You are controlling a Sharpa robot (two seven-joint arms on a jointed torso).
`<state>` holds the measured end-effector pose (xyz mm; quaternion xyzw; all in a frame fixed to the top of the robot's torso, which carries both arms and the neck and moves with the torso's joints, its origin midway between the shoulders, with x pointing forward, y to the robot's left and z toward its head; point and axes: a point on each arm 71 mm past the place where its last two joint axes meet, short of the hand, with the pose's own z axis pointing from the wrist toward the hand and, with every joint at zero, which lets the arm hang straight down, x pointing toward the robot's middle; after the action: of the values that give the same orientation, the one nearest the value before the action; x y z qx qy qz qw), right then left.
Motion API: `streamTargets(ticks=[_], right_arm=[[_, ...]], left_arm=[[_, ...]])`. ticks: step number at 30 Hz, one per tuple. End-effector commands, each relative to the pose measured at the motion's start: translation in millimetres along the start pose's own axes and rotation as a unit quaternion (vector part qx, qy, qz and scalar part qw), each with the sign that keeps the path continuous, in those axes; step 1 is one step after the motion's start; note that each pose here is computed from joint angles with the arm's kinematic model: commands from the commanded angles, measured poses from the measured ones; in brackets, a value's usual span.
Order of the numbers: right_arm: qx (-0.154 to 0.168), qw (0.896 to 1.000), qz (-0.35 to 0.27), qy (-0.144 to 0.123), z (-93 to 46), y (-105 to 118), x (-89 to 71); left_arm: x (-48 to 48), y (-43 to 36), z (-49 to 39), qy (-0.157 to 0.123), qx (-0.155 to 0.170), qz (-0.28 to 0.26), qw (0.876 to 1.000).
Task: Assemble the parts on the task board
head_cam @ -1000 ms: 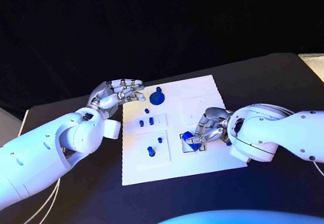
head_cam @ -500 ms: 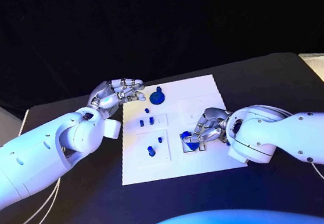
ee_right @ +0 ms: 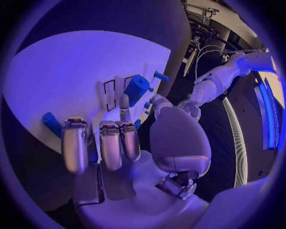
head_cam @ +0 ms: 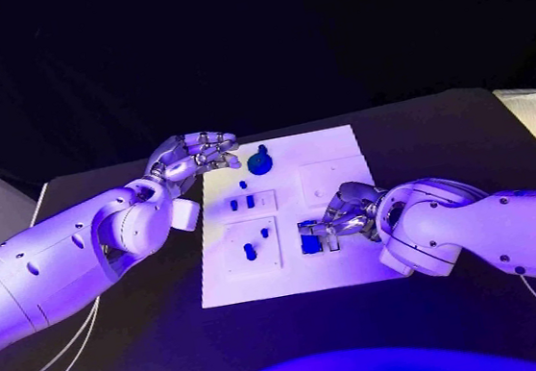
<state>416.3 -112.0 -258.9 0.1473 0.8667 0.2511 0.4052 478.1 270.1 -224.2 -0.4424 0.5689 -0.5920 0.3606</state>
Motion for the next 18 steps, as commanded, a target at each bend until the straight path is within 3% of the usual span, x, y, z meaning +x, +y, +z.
streamTargets(ticks=[1, 9, 18], right_arm=[[-0.006, 1.000, -0.004, 0.001, -1.8, -1.8, -0.4], [-0.009, 1.000, -0.006, -0.004, -6.0, -9.1, -4.8], [-0.054, 0.999, -0.004, -0.007, -15.3, -12.2, -9.5]], left_arm=[[1.7, -0.9, 0.2, 0.007, 0.003, -0.005, 1.000], [1.5, -0.9, 0.2, 0.007, 0.003, -0.005, 1.000], [0.6, -0.6, 0.0, 0.006, 0.003, -0.005, 1.000]])
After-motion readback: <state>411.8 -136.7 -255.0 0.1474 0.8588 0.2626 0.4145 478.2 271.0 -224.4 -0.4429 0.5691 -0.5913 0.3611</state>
